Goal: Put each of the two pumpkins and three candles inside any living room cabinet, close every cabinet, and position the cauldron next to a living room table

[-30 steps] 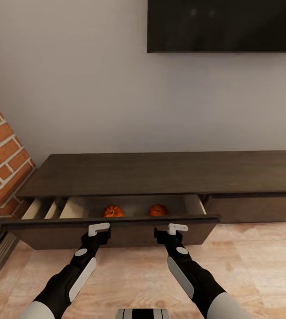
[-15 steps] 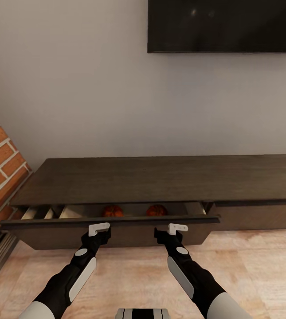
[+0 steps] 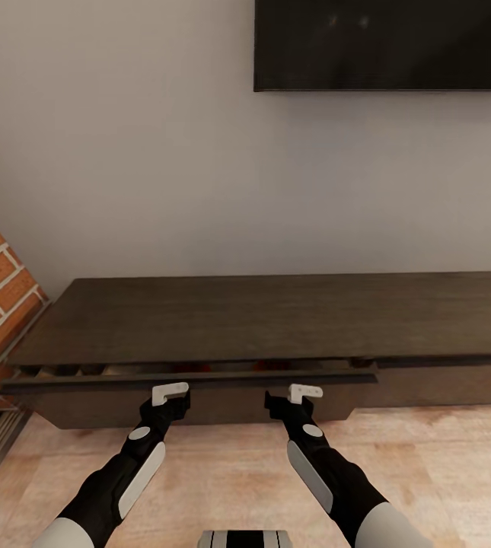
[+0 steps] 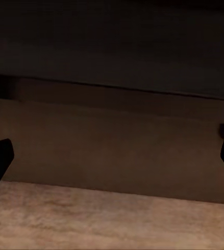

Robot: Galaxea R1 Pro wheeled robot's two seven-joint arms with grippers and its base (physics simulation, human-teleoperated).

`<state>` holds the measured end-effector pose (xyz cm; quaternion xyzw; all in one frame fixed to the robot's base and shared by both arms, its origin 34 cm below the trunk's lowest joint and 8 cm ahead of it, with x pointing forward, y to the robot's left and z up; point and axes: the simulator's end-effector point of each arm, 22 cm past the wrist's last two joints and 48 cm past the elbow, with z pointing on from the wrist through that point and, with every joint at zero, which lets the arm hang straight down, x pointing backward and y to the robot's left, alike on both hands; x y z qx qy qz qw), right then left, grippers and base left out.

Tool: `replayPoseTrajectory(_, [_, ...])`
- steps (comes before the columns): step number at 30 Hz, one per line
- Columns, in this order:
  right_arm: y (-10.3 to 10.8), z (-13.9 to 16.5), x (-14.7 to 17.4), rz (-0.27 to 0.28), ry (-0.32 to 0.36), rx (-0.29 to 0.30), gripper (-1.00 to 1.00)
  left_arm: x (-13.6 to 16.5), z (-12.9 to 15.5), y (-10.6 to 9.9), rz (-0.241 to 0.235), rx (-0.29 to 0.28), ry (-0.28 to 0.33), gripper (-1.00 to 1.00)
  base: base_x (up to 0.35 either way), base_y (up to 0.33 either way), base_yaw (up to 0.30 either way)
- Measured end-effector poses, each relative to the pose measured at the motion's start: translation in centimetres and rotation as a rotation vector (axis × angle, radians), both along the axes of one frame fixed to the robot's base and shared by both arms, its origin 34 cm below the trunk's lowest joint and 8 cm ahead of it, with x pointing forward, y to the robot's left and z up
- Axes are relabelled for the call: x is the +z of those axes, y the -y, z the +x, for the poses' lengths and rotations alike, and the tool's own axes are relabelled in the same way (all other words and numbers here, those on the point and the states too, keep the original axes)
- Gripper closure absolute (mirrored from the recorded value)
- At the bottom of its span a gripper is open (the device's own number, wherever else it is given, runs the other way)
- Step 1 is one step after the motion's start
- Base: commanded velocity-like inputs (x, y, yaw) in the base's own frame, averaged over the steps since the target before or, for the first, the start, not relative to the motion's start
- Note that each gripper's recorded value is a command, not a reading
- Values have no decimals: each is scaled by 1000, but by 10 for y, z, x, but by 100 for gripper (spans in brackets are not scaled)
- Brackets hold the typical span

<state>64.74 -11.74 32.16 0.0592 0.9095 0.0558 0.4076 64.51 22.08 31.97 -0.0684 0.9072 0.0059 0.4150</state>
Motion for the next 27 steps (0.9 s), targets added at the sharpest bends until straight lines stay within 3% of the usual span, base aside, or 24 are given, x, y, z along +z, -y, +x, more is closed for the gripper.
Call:
replayPoseTrajectory(21, [-1, 0, 0, 1, 0, 0, -100, -1, -2, 0, -4, 4, -4, -100, 93, 0, 0])
replayPoseTrajectory(27, [-1, 0, 0, 1, -1, 1, -100, 0, 1, 1, -1, -1, 2, -100, -138, 0, 0])
